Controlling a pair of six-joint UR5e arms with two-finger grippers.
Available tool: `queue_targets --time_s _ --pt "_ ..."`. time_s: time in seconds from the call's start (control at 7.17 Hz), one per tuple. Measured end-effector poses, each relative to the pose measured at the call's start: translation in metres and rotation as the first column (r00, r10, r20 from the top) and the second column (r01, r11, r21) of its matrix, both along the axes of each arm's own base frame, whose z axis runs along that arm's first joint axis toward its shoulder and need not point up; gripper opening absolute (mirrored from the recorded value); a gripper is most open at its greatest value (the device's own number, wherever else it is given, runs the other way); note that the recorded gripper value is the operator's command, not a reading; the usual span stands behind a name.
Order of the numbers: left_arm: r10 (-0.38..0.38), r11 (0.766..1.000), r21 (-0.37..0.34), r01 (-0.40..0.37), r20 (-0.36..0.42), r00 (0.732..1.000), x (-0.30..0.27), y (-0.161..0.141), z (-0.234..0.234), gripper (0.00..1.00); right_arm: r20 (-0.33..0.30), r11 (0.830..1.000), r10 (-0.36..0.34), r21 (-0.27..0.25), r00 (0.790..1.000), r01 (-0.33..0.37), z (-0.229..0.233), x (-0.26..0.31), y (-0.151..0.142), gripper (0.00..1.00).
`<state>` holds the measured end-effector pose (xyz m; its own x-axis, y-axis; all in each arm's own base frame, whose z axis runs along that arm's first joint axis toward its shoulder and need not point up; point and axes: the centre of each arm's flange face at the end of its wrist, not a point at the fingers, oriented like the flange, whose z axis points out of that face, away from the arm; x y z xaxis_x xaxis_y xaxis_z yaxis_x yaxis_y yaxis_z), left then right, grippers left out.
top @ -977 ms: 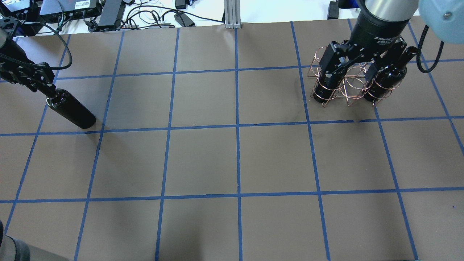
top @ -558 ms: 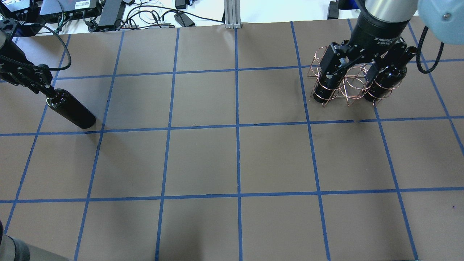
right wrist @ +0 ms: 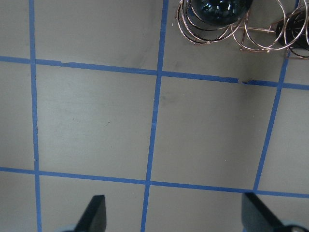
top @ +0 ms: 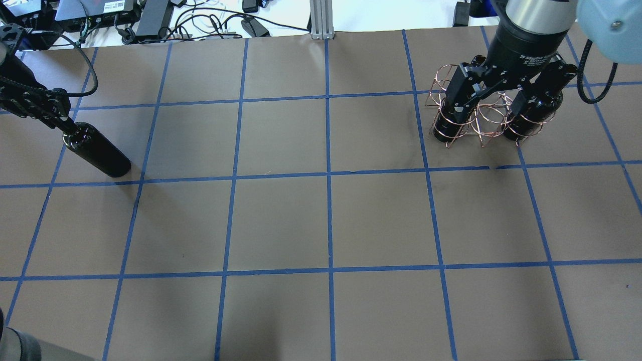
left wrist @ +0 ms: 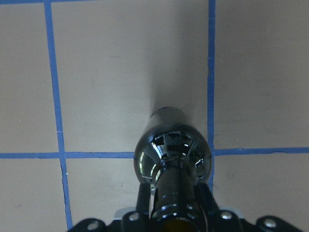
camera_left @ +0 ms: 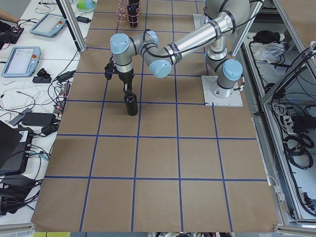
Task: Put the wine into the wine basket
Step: 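Lift the bottle with the left gripper and carry it toward the table center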
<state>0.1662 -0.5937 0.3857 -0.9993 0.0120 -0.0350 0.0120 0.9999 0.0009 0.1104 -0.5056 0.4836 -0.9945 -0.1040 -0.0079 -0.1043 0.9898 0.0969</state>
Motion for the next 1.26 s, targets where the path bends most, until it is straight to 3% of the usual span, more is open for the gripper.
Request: queue_targets --time_s 0.56,0.84,1.26 --pt "0.032 0.999 -0.030 -0.033 -0.033 0.999 -0.043 0.026 0.055 0.17 0.000 1.000 0.001 0.007 1.000 -0.001 -0.003 0.000 0.001 1.00" --pt "0.109 0.993 -0.034 -0.111 -0.047 0.993 -0.127 0.051 0.091 0.17 0.000 1.000 0.001 0.010 1.000 -0.001 -0.004 0.000 0.001 1.00" --pt "0.216 0.976 -0.022 -0.217 -0.039 0.976 -0.273 0.098 0.090 0.12 -0.001 1.000 0.000 0.015 1.000 0.000 -0.007 0.000 0.002 1.00"
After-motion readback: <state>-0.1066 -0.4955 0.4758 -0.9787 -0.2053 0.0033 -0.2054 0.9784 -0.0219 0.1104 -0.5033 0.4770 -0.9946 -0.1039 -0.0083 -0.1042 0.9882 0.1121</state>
